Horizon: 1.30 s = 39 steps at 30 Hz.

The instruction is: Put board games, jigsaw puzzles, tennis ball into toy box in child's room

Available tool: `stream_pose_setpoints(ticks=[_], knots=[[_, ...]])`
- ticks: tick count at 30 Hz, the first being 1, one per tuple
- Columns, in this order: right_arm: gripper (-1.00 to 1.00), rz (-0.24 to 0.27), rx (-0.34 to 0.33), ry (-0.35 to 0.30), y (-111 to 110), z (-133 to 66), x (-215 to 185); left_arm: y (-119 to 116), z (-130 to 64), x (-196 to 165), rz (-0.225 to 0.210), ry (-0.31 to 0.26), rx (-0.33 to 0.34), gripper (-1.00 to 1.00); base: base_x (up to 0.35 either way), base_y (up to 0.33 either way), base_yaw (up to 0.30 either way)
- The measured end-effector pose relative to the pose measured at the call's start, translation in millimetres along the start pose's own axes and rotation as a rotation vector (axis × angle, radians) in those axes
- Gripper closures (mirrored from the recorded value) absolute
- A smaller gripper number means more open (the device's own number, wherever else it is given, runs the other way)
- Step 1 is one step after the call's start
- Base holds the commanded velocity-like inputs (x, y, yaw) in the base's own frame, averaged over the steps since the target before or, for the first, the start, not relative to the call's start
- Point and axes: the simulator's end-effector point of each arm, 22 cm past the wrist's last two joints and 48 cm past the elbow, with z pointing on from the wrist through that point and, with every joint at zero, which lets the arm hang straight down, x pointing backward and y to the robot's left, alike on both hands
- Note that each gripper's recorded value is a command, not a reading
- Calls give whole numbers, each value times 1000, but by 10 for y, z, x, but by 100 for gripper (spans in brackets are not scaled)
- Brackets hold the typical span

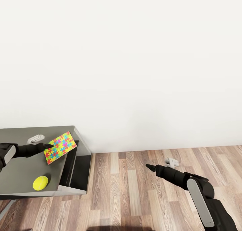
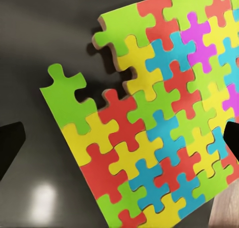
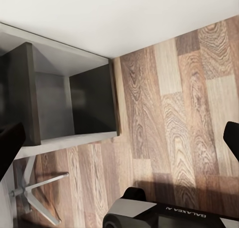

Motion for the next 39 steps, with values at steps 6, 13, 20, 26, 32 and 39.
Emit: stream_pose_setpoints(ticks=[6,13,20,26,32,39], knots=[[-100,0,0,-1,1,0,-4,47,-79,-41,-3,-8,15,-100,0,0,0],[-100,0,0,-1,1,0,-3,32,-226,-104,-9,-19,84,-100,0,0,0],[-100,-4,-3,1,17,8,5,4,-280,-127,-10,-24,117,-100,0,0,0],[-100,-6,-5,5,30,14,20,64,-339,-155,-12,-30,115,-100,0,0,0],[-100,-7,-5,6,33,15,21,112,-449,-198,-15,-38,135,-100,0,0,0],[-100,-7,-6,5,34,15,22,307,-663,-284,-21,-56,126,-100,0,0,0]])
